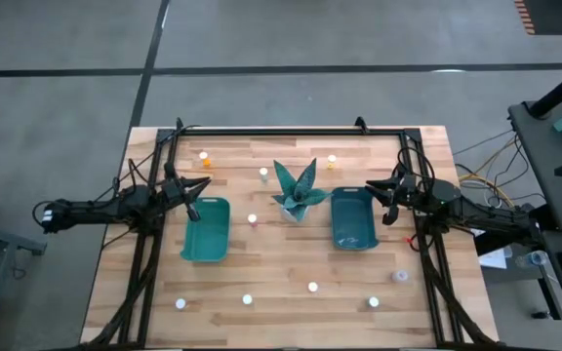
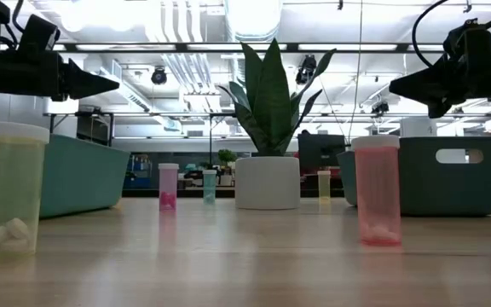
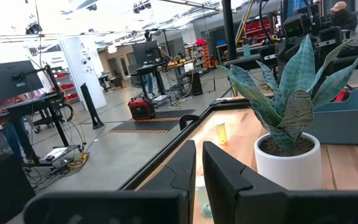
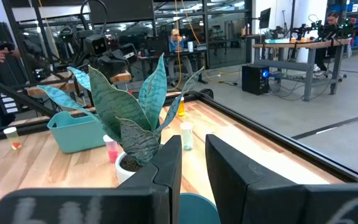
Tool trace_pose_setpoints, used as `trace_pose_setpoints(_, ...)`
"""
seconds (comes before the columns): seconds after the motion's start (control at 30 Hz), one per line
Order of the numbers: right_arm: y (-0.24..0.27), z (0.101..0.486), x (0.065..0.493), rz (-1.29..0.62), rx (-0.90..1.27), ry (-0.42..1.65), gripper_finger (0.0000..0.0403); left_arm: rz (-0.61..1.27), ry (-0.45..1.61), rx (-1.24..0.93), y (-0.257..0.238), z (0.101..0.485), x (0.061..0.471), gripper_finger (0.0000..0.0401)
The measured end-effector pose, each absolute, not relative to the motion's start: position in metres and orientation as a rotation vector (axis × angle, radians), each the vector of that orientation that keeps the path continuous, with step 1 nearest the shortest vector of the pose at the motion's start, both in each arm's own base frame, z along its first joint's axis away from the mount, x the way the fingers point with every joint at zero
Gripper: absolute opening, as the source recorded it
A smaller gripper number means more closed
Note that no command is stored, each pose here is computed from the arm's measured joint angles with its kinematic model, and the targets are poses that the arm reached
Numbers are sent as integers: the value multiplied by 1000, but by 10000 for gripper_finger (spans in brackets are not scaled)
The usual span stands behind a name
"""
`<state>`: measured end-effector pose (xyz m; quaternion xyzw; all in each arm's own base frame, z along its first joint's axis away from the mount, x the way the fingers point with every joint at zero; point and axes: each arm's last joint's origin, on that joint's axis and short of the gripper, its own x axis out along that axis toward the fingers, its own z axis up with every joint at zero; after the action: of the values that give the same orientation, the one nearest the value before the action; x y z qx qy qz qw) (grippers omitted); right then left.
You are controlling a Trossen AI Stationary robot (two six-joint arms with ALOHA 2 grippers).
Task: Pick and place medicine bottles into bin by pill shape (circle, oval)
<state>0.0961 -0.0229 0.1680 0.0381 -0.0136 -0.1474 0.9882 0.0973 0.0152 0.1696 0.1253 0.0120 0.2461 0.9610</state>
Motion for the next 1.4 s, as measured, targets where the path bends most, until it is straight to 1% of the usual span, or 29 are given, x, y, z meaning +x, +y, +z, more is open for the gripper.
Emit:
trace_pose_setpoints(0.73, -23, 168, 96, -296, 76, -27, 63, 499, 24, 254, 15, 170, 97, 13)
trace_pose_setpoints(0.97, -23, 168, 96, -298, -128, 3, 63, 499, 24, 254, 15, 170, 97, 13)
trace_pose_setpoints(1.1, -23, 168, 96, -298, -126, 2, 63, 498, 24, 254, 15, 170, 97, 13)
trace_pose_setpoints(1.17, -23, 169, 96, -308, -65, -12, 63, 498, 24, 254, 15, 170, 97, 13)
trace_pose_setpoints(1.2, -23, 169, 96, -311, -1, -24, 63, 499, 24, 254, 15, 170, 97, 13)
trace_pose_setpoints(1.33, -23, 168, 96, -293, 474, -91, 63, 498, 24, 254, 15, 170, 97, 13)
trace_pose_setpoints(1.4, -23, 168, 96, -290, 643, -117, 63, 499, 24, 254, 15, 170, 97, 13)
